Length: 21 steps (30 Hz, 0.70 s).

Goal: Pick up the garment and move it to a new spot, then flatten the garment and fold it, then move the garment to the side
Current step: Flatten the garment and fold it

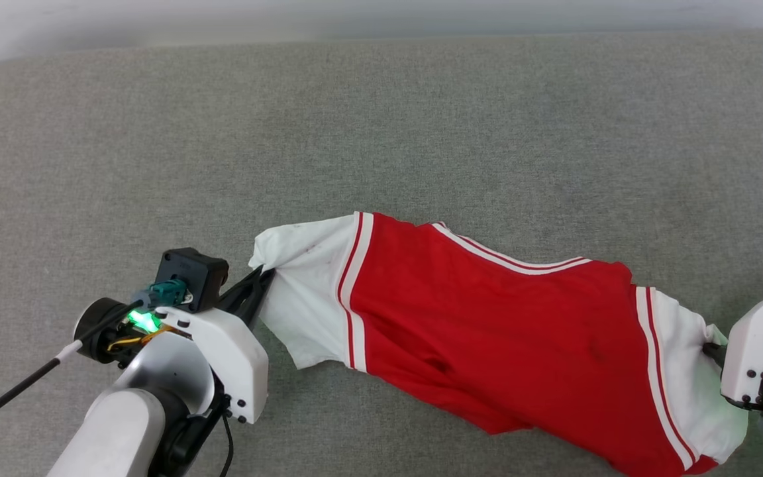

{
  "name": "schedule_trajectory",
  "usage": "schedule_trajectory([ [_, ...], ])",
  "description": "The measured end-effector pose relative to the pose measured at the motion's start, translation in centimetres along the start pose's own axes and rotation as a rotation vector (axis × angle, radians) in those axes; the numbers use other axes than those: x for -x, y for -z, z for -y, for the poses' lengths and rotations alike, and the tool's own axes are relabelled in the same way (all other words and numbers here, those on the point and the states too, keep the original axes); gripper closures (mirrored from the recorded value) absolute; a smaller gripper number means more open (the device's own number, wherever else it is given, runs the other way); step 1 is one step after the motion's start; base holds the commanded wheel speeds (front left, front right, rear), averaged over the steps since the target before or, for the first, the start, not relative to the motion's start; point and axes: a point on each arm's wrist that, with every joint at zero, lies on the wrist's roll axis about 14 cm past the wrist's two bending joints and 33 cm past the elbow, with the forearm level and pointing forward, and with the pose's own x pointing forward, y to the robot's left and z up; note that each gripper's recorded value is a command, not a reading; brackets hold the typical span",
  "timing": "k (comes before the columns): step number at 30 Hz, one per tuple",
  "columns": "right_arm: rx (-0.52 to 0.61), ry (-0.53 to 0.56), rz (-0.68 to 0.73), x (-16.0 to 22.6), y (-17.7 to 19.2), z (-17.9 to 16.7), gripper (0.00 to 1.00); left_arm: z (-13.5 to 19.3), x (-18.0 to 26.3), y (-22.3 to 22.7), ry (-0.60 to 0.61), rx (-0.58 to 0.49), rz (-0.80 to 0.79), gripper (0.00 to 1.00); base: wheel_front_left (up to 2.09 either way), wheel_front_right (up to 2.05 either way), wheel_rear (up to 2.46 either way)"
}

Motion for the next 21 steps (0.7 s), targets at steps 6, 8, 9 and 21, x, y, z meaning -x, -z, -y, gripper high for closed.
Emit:
schedule_trajectory([
  [6,0.008,-0.009,0.066,1.2,-1.2,-0.3,1.0,-0.2,0.3,-1.8,-0.018,0.002,0.08,1.0,0.0,0.0,0.0],
  [8,0.035,-0.017,0.145,2.1,-2.9,-0.9,1.0,-0.6,0.5,-3.3,-0.037,0.004,0.137,1.0,0.0,0.0,0.0],
  [9,0.049,-0.014,0.191,2.8,-4.1,-1.0,1.0,-0.8,0.6,-4.1,-0.047,0.004,0.168,1.0,0.0,0.0,0.0],
  [21,0.13,0.021,0.657,12.2,-15.2,-1.5,1.0,-3.4,1.4,-16.2,-0.111,0.051,0.52,1.0,0.0,0.0,0.0],
])
